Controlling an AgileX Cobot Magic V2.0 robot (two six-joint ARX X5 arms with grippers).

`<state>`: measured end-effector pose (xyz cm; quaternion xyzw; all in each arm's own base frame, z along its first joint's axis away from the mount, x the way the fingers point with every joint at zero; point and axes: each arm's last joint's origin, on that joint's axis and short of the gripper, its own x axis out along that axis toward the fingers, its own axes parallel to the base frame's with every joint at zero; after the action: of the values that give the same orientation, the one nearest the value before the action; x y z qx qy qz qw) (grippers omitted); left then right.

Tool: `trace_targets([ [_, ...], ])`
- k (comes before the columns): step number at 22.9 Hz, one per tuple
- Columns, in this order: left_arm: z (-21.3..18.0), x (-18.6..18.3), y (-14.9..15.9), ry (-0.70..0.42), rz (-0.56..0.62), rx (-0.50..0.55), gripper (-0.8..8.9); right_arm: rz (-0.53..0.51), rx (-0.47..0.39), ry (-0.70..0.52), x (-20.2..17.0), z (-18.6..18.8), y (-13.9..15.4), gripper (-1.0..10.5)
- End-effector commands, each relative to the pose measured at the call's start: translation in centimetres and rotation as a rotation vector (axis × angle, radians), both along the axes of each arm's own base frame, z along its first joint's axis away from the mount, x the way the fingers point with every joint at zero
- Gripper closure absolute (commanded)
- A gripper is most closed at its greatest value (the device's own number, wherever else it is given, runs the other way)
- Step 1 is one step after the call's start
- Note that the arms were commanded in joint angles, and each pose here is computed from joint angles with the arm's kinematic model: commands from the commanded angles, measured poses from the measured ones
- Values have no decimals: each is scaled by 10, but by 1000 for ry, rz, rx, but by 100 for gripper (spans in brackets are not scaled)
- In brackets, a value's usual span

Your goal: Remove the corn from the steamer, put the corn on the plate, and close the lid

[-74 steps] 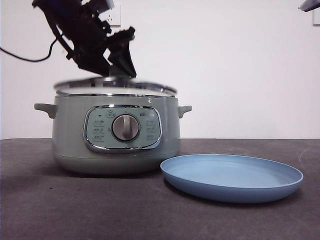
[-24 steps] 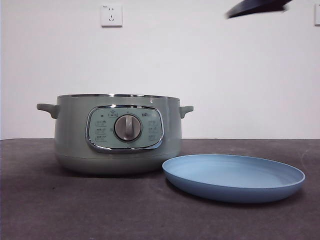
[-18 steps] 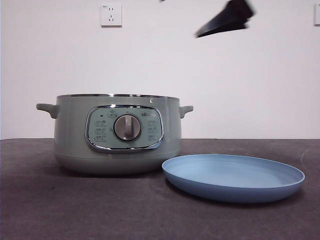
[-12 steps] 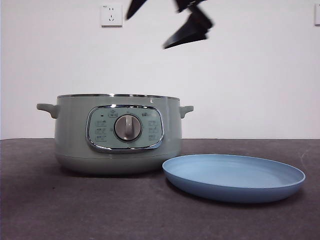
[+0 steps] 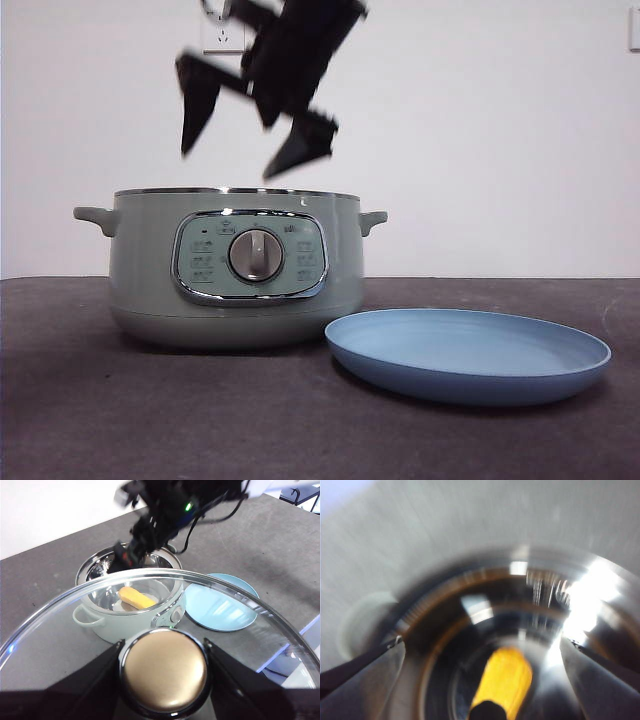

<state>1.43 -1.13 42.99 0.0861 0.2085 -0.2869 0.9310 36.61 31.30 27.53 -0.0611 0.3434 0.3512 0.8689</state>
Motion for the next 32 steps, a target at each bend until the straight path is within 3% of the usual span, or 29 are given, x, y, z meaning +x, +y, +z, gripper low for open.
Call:
trace_targets([
  [1,4,-2,1,-37,-4,-24,821,5,-37,31,4,-23,8,379],
  [12,3,-3,1,-32,-4,-22,821,-22,-156,114,11,-80,18,388],
  [15,3,-3,1,-32,-4,-22,821,-34,-183,120,11,-87,19,592],
  [17,3,-3,1,-31,-4,-22,821,-34,-191,129,11,-89,19,885],
  [18,3,-3,1,-31,-4,-22,821,-33,-191,129,11,-89,19,965],
  [20,3,-3,1,-31,-4,-22,821,-28,-185,121,9,-88,22,963],
  [23,3,-3,1,-32,-4,-22,821,-30,-140,69,6,-61,19,963],
  [26,5,-2,1,-50,-4,-29,822,-30,-62,-36,-12,10,3,963],
  [29,9,0,0,-92,-4,-50,822,-48,-133,-179,-48,84,-34,963],
  [32,12,1,-1,-115,1,-72,822,-45,-148,-191,-79,125,-68,964],
])
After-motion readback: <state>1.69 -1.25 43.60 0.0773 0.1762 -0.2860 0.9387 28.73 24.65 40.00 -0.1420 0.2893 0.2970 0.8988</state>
